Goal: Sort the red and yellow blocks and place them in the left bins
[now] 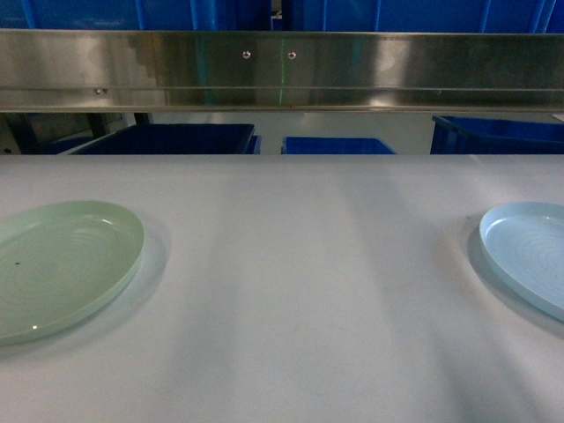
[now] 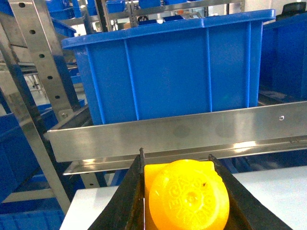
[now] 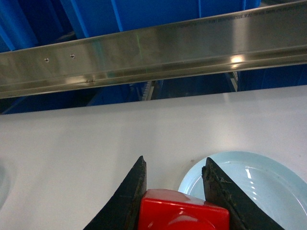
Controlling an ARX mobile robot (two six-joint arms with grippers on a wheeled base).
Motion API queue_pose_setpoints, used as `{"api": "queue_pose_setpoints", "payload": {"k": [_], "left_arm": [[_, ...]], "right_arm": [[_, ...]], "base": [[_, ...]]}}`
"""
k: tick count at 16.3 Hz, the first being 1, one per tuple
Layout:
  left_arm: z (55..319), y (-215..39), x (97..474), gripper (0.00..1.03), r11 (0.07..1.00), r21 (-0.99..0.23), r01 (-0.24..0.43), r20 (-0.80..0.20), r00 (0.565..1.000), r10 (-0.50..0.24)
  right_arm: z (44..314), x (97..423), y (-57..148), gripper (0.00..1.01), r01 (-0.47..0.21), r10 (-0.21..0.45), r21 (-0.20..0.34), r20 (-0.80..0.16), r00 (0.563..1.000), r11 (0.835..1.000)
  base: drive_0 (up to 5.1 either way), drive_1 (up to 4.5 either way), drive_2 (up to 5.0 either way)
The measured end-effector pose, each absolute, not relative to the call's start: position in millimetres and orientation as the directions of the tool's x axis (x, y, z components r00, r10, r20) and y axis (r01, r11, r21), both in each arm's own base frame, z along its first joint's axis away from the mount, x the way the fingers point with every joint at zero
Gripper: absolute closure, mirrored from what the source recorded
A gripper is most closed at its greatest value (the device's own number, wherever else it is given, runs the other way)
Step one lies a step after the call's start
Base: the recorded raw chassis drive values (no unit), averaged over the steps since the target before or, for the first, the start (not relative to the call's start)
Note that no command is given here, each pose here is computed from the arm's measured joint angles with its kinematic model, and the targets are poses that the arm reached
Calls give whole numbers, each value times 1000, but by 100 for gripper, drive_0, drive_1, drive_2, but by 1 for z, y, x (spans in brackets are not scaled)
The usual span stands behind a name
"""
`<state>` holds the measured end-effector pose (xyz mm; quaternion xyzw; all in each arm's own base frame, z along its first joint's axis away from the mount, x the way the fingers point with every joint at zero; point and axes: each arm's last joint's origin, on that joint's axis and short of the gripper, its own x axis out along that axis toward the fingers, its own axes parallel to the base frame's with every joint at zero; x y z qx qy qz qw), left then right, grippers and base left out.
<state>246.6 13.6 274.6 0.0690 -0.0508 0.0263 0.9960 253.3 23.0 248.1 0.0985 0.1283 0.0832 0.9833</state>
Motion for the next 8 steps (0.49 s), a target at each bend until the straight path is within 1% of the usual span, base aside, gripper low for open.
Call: {"api": "queue_pose_setpoints", "payload": {"k": [3,5,6,8], "left_arm": [[275,14,247,76,989,135,-60,112,993,45],[276,13,248,76,989,137,-52,116,993,36],[276,13,248,76,989,137,-51,116,993,35],[276,13,248,76,989,136,-51,115,993,35]], "right_arm": [[250,254,23,72,-130,176,209,-221,959,969],[249,253,24,72,-150,199,214,-231,952,965],[252,254,27,72,-161,203,203,-207,957,966],[254,252,29,72,-175,219,206,-214,952,963]], "base": [[0,0,0],[0,0,0],[0,0,0],[0,0,0]]}}
